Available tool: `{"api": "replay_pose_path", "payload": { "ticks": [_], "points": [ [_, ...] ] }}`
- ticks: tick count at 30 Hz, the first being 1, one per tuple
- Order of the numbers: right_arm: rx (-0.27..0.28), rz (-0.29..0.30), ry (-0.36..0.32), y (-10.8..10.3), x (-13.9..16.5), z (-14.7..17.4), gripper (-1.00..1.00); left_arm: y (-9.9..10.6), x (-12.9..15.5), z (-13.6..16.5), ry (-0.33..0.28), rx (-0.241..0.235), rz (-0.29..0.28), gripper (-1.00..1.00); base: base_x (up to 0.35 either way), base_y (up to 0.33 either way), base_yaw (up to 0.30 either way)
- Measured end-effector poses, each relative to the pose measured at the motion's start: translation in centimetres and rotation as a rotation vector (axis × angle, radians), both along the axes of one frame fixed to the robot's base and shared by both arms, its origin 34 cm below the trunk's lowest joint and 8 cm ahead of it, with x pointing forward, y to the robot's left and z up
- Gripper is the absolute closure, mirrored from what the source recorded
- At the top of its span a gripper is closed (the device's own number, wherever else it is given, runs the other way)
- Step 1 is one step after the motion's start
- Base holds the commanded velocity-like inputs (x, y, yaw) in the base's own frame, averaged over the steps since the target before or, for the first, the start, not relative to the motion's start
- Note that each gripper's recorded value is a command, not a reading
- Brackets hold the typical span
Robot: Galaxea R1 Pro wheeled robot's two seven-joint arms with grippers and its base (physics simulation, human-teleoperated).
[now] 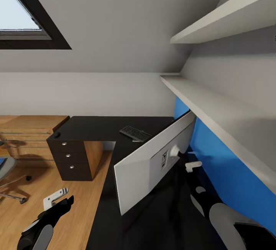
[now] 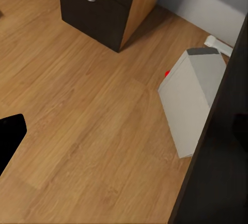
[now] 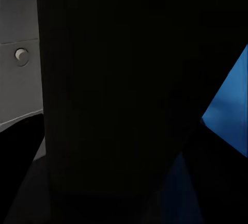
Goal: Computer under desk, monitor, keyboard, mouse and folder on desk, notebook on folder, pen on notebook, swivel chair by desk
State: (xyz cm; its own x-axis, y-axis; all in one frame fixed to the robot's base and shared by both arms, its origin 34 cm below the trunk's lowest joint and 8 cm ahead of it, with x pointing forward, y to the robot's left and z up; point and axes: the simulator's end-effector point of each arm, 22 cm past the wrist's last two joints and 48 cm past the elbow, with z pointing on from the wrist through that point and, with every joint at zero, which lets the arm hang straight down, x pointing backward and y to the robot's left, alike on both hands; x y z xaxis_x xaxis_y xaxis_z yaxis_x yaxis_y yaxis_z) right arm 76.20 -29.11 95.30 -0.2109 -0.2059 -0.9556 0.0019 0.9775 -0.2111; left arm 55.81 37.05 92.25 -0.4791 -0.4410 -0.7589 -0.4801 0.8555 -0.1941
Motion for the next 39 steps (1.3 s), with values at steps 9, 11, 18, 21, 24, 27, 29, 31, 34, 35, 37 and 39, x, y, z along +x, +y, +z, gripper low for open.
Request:
{"api": "replay_pose_path", "payload": {
  "ticks": [9, 11, 18, 21, 24, 27, 29, 31, 34, 35, 37, 39],
  "points": [
    [0.006, -0.009, 0.006, -0.27, -0.89, -0.29, 1.00, -0.04, -0.32, 0.31, -0.004, -0.001, 0.000, -1.00, 0.027, 0.000, 0.000],
    [0.006, -0.009, 0.006, -0.27, -0.89, -0.29, 1.00, -0.03, -0.32, 0.31, -0.004, 0.000, -0.001, -1.00, 0.002, 0.000, 0.000],
    [0.006, -0.009, 0.006, -0.28, -0.88, -0.29, 1.00, -0.10, -0.31, 0.30, -0.004, -0.001, -0.002, -1.00, 0.000, 0.000, 0.000],
    [0.006, -0.009, 0.006, -0.28, -0.88, -0.29, 1.00, -0.07, -0.31, 0.30, -0.004, -0.001, -0.001, -1.00, 0.000, 0.000, 0.000],
    [0.006, -0.009, 0.006, -0.28, -0.88, -0.29, 1.00, -0.05, -0.31, 0.31, -0.004, -0.001, -0.001, -1.00, 0.000, 0.000, 0.000],
    [0.006, -0.009, 0.006, -0.28, -0.88, -0.29, 1.00, -0.04, -0.31, 0.31, -0.005, -0.001, 0.000, -1.00, 0.000, 0.000, 0.000],
    [0.006, -0.010, 0.006, -0.27, -0.89, -0.28, 1.00, -0.05, -0.31, 0.32, -0.005, -0.001, 0.000, -1.00, 0.000, 0.000, 0.000],
    [0.006, -0.010, 0.006, -0.26, -0.89, -0.28, 1.00, -0.04, -0.31, 0.33, -0.005, -0.001, 0.000, -1.00, 0.000, 0.000, 0.000],
    [0.006, -0.010, 0.005, -0.26, -0.89, -0.27, 1.00, -0.03, -0.32, 0.33, -0.005, -0.001, 0.000, -1.00, 0.000, 0.000, 0.000],
    [0.006, -0.010, 0.005, -0.26, -0.89, -0.27, 1.00, -0.04, -0.32, 0.32, -0.005, -0.001, 0.000, -1.00, 0.000, 0.000, 0.000],
    [0.006, -0.010, 0.005, -0.26, -0.90, -0.27, 1.00, -0.03, -0.31, 0.33, -0.005, -0.001, 0.000, -1.00, 0.000, 0.000, 0.000],
    [0.006, -0.010, 0.005, -0.26, -0.90, -0.27, 1.00, -0.03, -0.32, 0.34, -0.005, 0.000, 0.000, -1.00, 0.000, 0.000, 0.000]
  ]
}}
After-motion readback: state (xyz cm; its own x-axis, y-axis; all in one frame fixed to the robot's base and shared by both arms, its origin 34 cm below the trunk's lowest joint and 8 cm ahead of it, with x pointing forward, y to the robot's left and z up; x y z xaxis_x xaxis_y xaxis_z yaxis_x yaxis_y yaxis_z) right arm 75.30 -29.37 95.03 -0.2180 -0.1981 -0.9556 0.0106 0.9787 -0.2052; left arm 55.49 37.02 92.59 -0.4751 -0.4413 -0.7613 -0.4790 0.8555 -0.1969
